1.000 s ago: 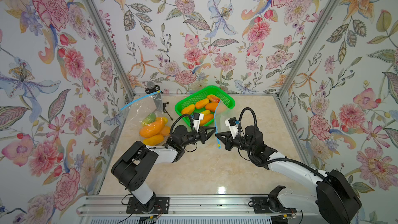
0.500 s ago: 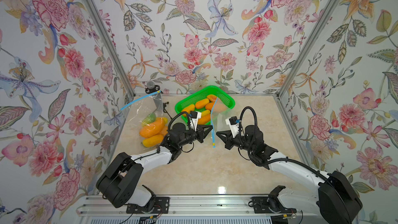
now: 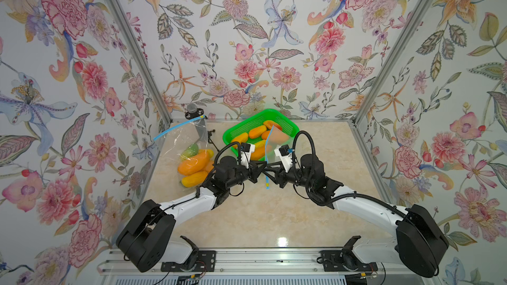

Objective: Place the mango in a zip-top bag and seal the zipper
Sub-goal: Open the zipper of the food storage bag.

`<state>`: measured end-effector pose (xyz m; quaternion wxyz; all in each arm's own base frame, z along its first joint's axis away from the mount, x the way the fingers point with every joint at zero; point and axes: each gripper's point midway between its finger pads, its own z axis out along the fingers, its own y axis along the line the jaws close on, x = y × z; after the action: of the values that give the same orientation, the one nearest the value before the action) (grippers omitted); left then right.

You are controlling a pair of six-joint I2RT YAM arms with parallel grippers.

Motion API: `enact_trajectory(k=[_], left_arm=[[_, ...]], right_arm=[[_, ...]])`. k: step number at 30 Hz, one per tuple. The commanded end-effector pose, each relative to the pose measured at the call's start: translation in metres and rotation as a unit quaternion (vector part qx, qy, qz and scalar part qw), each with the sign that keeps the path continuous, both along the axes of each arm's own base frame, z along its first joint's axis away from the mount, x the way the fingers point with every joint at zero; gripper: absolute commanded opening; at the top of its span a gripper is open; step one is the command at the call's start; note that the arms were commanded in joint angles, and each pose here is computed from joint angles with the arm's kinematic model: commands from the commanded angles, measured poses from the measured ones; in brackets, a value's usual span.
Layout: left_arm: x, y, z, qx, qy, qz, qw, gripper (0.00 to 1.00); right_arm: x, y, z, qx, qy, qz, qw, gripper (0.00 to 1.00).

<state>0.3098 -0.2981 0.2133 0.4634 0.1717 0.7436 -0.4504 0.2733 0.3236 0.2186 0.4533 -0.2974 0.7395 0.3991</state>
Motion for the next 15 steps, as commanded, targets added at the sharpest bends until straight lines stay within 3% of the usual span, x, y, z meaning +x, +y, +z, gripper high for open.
enact_trajectory(k=[1, 3, 8, 15], left_arm=[[0.004, 0.004, 0.025, -0.016, -0.030, 0.009, 0.999, 0.00], [0.004, 0.003, 0.028, -0.021, -0.031, 0.006, 0.999, 0.00], [0.002, 0.001, 0.029, -0.032, -0.028, 0.000, 0.999, 0.00], [0.001, 0.001, 0.029, -0.035, -0.028, -0.002, 0.999, 0.00]], right_arm=[[0.008, -0.006, 0.005, -0.013, -0.018, -0.021, 1.000, 0.40], [0.010, -0.010, 0.003, -0.018, -0.020, -0.031, 0.999, 0.45], [0.014, -0.006, 0.001, -0.025, -0.025, -0.039, 0.999, 0.42], [0.029, -0.004, -0.007, -0.056, -0.028, -0.058, 0.996, 0.24]])
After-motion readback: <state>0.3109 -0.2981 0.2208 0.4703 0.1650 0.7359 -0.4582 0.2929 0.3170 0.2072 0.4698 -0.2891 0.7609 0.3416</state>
